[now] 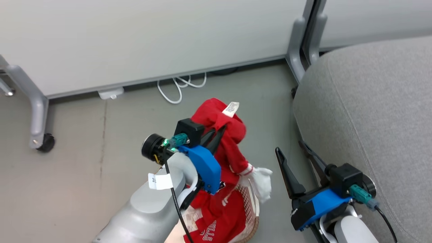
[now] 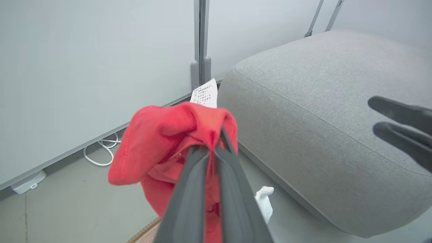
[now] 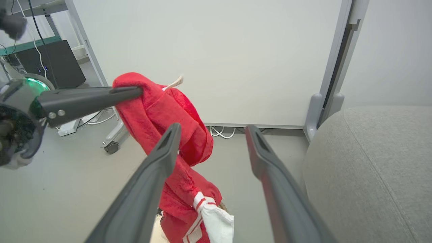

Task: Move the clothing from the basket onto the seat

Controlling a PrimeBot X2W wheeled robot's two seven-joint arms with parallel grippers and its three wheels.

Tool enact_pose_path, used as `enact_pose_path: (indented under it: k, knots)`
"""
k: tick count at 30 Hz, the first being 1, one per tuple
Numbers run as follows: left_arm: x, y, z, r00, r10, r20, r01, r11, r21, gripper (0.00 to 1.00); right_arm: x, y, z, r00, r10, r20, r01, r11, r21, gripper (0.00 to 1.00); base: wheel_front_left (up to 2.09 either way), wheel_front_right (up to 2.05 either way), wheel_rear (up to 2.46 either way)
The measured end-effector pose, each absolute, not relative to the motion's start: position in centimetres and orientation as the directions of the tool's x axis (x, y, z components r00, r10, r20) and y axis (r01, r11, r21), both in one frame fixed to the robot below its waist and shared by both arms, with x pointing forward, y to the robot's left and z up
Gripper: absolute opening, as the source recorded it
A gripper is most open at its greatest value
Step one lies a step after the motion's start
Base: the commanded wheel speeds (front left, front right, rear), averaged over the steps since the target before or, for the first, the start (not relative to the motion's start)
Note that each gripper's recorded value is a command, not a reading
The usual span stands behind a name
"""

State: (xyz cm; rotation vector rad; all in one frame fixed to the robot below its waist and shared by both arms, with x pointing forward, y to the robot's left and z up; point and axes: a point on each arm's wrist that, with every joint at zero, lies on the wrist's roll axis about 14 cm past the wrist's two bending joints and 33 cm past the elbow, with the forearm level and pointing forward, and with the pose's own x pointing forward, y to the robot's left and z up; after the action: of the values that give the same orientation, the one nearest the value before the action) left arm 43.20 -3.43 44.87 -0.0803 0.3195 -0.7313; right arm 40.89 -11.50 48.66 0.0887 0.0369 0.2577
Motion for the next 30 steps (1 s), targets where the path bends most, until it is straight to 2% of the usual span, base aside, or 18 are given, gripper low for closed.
enact_pose_path:
  k: [16,30]
  knots:
    - [42.0,-5.6,57.5,0.674,-0.738,-0.002,0.737,0.674,-0.051,0.0,38.0,-9.7,50.7,0.952,0.305,0.01,-0.305,0.948,0.086,1.0,0.0,0.0,0.0]
    - [41.3,-6.8,58.6,0.657,-0.754,0.009,0.754,0.657,-0.031,0.0,37.3,-9.0,51.3,0.946,0.324,0.019,-0.325,0.942,0.081,1.0,0.0,0.0,0.0]
